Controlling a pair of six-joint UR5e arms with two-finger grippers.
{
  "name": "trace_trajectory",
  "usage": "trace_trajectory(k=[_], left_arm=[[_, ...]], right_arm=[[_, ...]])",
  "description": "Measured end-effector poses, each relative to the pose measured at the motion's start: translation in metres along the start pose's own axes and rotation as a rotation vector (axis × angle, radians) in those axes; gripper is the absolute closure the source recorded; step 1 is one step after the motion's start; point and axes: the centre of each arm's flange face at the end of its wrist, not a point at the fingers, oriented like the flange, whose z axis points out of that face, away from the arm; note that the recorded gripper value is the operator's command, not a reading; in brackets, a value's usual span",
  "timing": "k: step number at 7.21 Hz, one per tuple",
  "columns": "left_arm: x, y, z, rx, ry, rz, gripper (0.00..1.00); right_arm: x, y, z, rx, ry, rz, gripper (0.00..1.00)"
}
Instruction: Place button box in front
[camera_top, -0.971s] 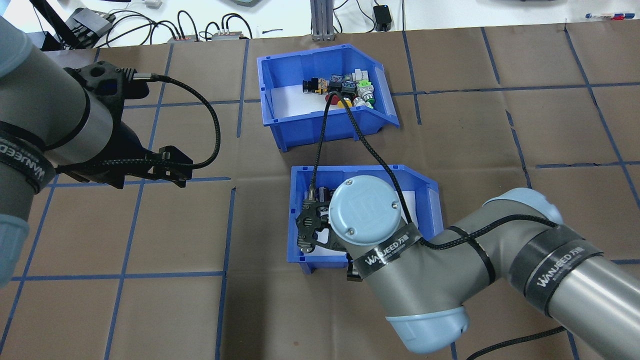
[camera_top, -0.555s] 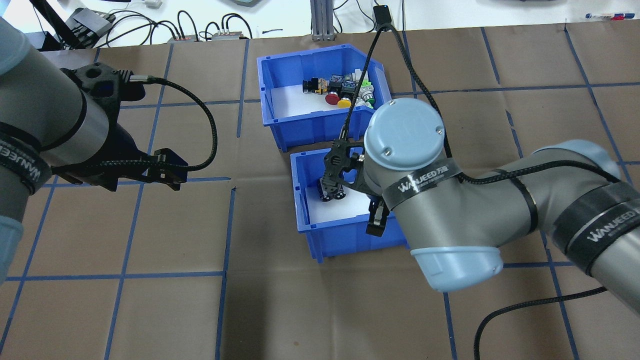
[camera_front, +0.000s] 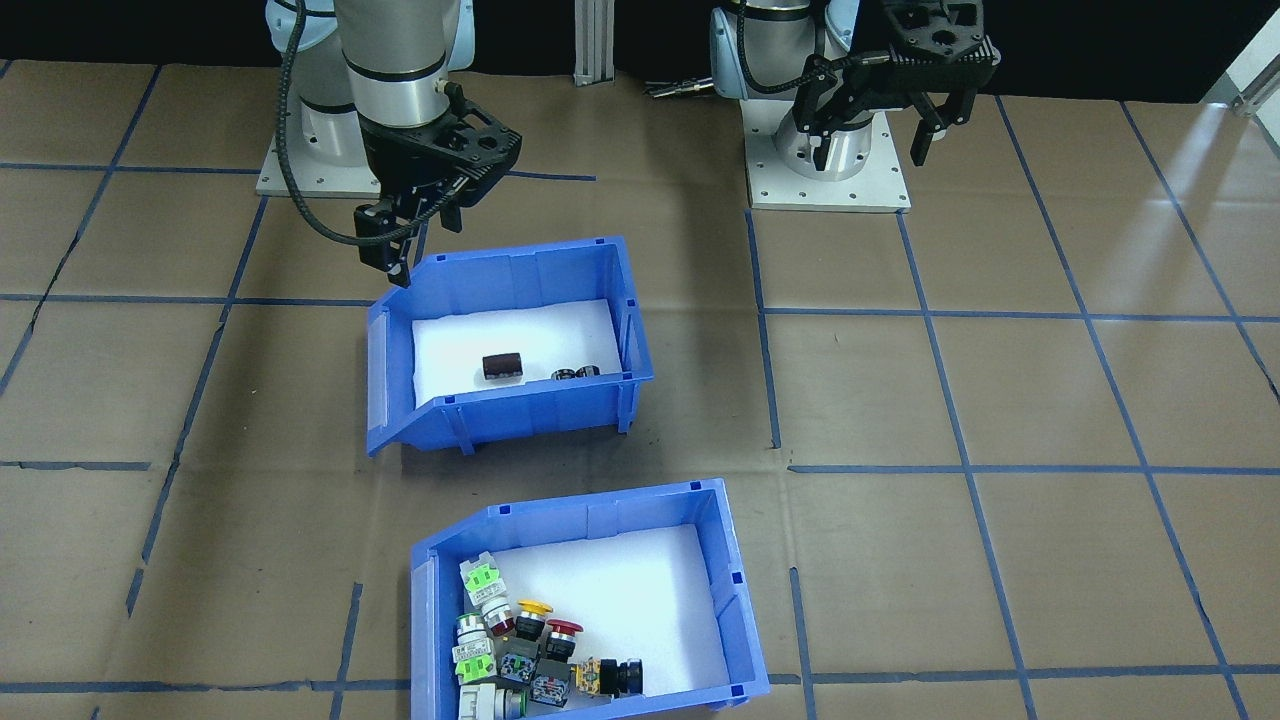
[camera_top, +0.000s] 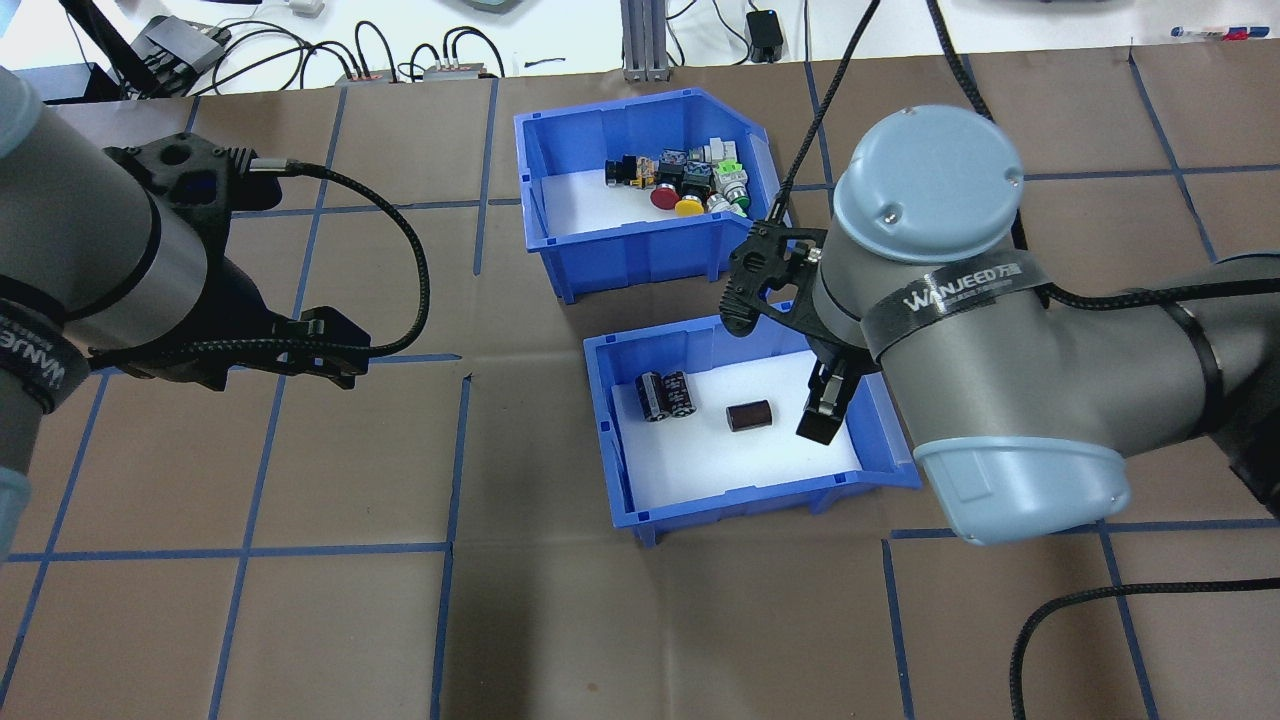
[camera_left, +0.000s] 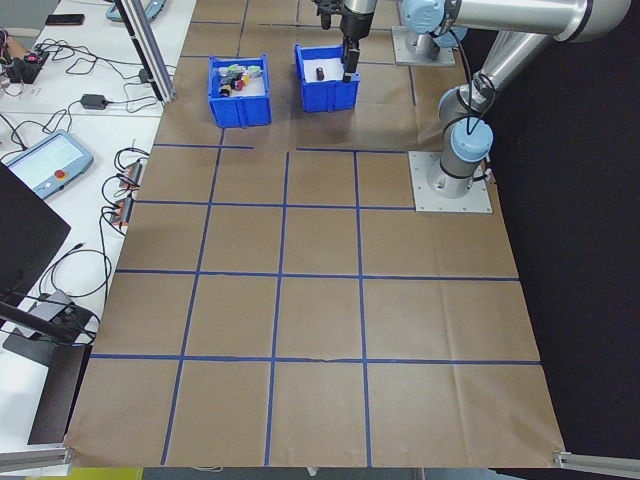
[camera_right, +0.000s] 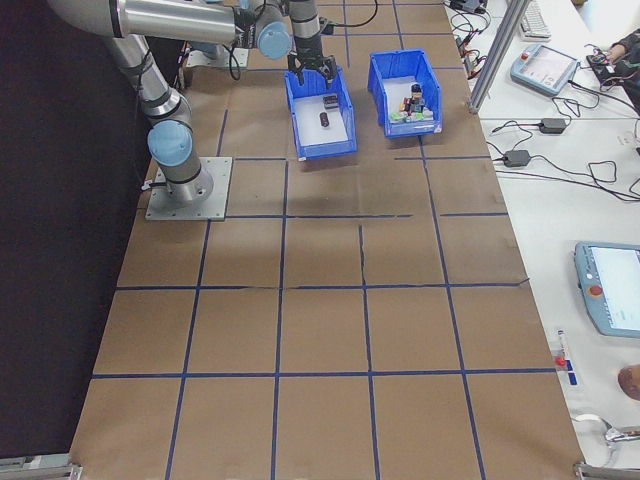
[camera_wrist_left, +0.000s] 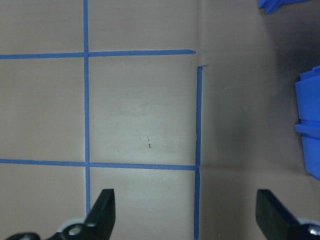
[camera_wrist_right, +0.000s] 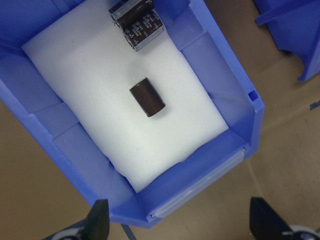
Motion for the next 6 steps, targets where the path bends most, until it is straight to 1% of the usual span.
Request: trace_trajectory(k=[2,3,4,5,6], left_arm=[[0.0,-0.002,-0.001,0.001,0.0,-0.001,0.0],[-0.001,-0.002,-0.002,0.0,0.0,-0.001,0.0],[-0.001,-0.002,-0.002,-0.001,0.0,-0.001,0.0],[-0.001,-0.002,-0.003,0.0,0.0,-0.001,0.0],[-0.001,-0.002,-0.003,0.0,0.0,-0.001,0.0]], right_arm=[[0.044,0.051,-0.016,0.005,0.035,0.16,0.0],[0.065,0.079,-0.025,0.008,0.056,0.277,0.0],[0.079,0.102,-0.033,0.014,0.078,0.439,0.0],[0.089,0.12,-0.041,0.026,0.098,0.647,0.0],[0.097,0.129,-0.047,0.04,0.108,0.845,0.0]])
